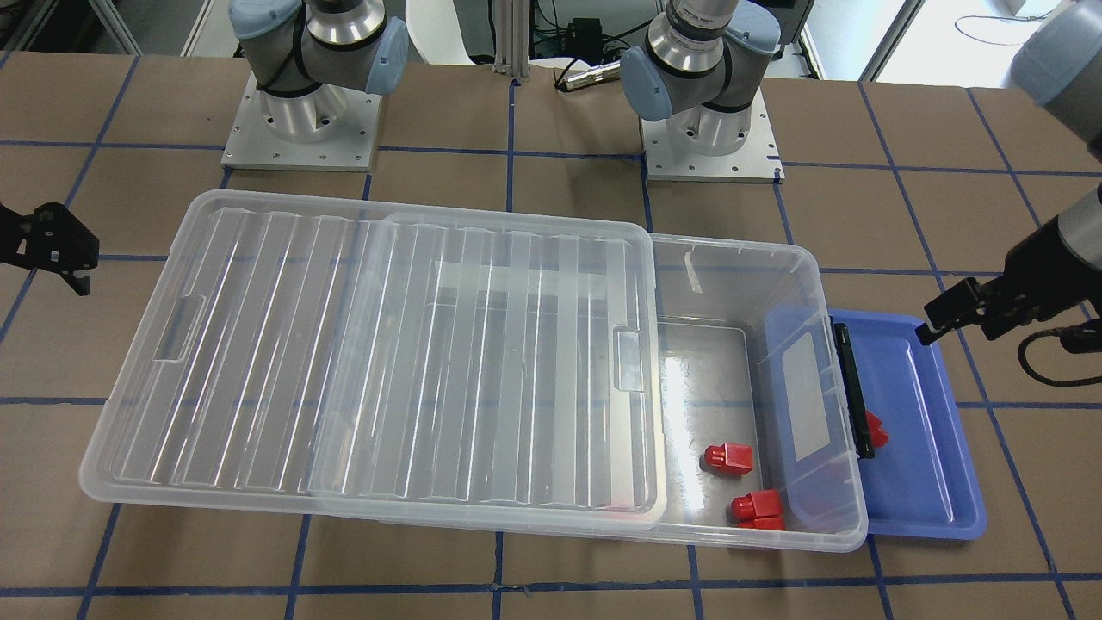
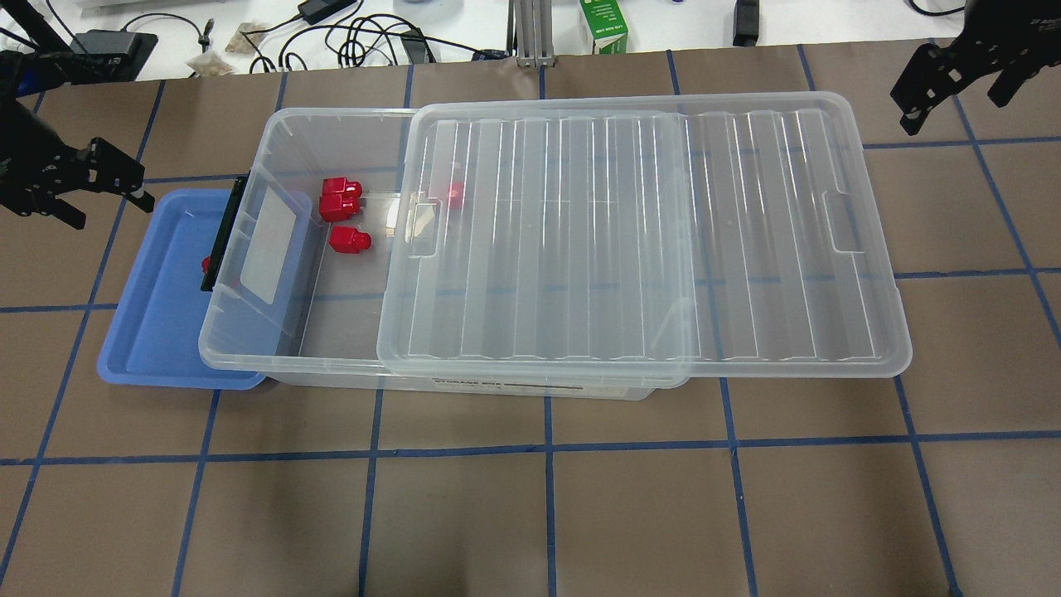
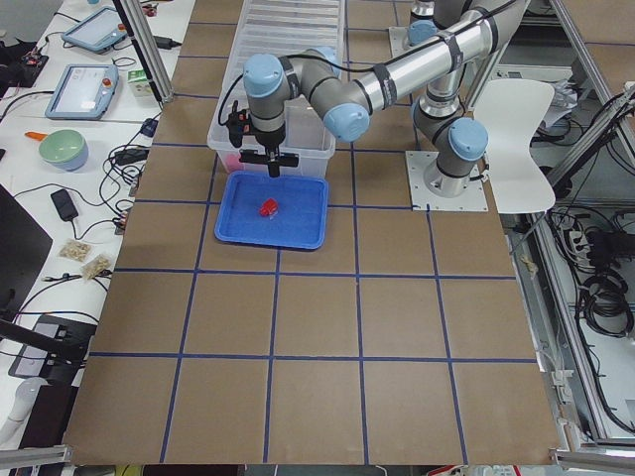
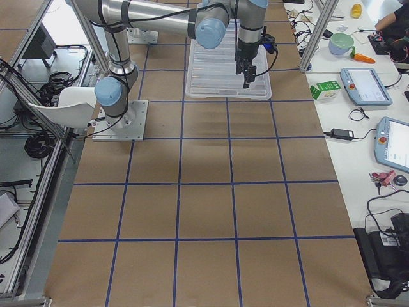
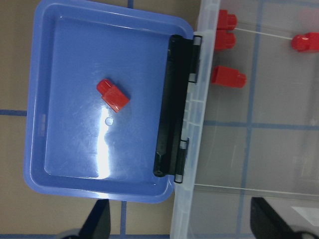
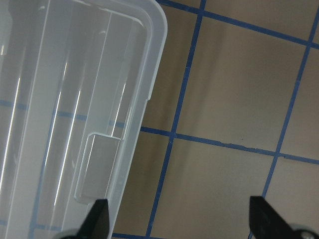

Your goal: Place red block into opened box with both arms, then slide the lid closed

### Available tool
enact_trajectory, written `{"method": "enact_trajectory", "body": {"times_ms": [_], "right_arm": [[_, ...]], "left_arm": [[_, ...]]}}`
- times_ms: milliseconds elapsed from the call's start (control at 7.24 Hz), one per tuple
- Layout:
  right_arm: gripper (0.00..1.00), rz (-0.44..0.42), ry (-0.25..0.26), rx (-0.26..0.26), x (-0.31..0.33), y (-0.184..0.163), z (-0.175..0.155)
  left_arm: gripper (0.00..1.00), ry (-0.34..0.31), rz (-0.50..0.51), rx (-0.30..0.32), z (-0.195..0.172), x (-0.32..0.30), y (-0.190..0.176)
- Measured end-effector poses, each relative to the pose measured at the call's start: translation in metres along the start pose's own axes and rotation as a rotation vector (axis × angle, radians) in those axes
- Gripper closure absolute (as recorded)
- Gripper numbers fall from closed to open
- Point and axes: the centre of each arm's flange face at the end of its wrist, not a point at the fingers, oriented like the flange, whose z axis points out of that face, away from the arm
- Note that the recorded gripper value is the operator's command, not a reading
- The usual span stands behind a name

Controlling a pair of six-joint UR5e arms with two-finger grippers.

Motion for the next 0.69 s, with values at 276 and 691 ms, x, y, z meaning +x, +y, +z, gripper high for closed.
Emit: {"method": "enact_trajectory", "body": {"times_ms": [276, 691], "right_arm": [[0.0, 0.003, 0.001, 0.005, 0.002, -0.001, 0.001], [0.0, -0.003, -0.001, -0.021, 0.002, -0.001, 0.011]], "left_arm": [[0.0, -0.002, -0.052, -0.005, 0.047, -0.027, -0.016], [0.02, 0.015, -0.256, -0.033, 0.101, -0.041, -0.034]]}}
